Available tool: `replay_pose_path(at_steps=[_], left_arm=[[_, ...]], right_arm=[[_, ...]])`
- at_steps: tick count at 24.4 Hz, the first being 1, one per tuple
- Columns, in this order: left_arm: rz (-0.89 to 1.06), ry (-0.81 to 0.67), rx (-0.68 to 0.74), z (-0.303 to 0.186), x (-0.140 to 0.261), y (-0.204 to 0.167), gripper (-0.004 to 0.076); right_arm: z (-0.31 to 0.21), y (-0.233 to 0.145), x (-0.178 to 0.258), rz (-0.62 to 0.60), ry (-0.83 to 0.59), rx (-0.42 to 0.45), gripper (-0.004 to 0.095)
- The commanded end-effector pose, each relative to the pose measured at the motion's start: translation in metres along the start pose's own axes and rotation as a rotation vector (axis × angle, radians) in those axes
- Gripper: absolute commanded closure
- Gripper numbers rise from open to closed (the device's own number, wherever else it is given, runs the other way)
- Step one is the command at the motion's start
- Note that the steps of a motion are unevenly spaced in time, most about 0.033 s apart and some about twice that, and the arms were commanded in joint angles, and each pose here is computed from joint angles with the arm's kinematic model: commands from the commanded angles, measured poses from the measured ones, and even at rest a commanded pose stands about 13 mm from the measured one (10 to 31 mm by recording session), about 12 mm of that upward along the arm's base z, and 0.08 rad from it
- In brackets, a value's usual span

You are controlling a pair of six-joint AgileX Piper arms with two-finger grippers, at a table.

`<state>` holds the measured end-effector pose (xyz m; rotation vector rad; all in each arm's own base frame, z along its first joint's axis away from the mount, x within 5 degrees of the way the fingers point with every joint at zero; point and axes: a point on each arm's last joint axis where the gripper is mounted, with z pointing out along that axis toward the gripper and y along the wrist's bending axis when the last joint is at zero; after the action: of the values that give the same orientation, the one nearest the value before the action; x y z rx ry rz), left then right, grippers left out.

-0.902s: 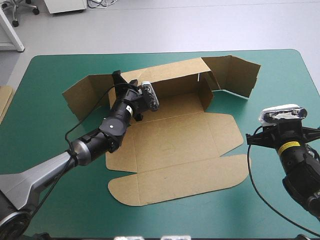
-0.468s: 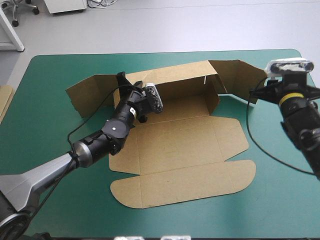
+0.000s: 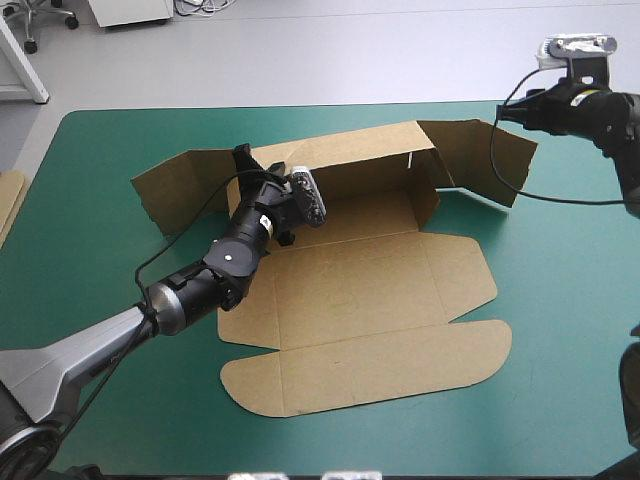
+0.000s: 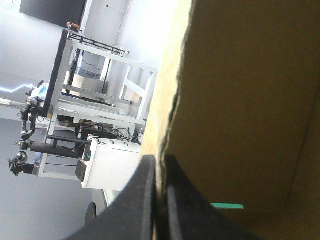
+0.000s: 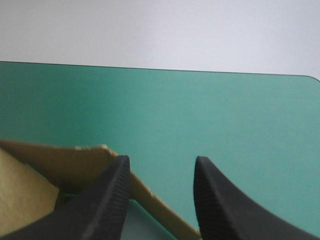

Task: Fold the box

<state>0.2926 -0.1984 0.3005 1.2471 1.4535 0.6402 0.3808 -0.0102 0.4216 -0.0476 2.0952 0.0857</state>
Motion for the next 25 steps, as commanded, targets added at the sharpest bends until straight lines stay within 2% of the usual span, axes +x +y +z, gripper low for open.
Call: replay_pose_path(at_steps=[1,7,15,18,22,25], left_arm=[[0.016,-0.059,-0.069,-0.012,-0.009,0.019,0.0734],[0.018,-0.059,-0.069,-0.012,-0.009,0.019,0.0734],[0.018,-0.059,-0.069,-0.012,-0.009,0.019,0.0734],[0.018,-0.059,-0.069,-0.012,-0.009,0.019,0.0734],[0.018,-0.059,-0.069,-0.012,-0.009,0.019,0.0734],[0.018,-0.060,-0.068,-0.012,-0.009,0.019,0.0734]], right_arm=[[-0.005,-0.001,-0.035,-0.005,-0.141,-0.022,0.0530],[0.036,-0.001,-0.040,0.037,-0.115,-0.086,0.0666],[0.082,0.000,-0.027,0.075,-0.026,-0.161,0.0804],[0.099,0.003,-0.013,0.077,0.052,-0.214,0.0928],[0.096,0.011,-0.008,0.038,0.110,-0.305,0.0926],[0.094,0.016,0.005,0.002,0.229,-0.374,0.0927]])
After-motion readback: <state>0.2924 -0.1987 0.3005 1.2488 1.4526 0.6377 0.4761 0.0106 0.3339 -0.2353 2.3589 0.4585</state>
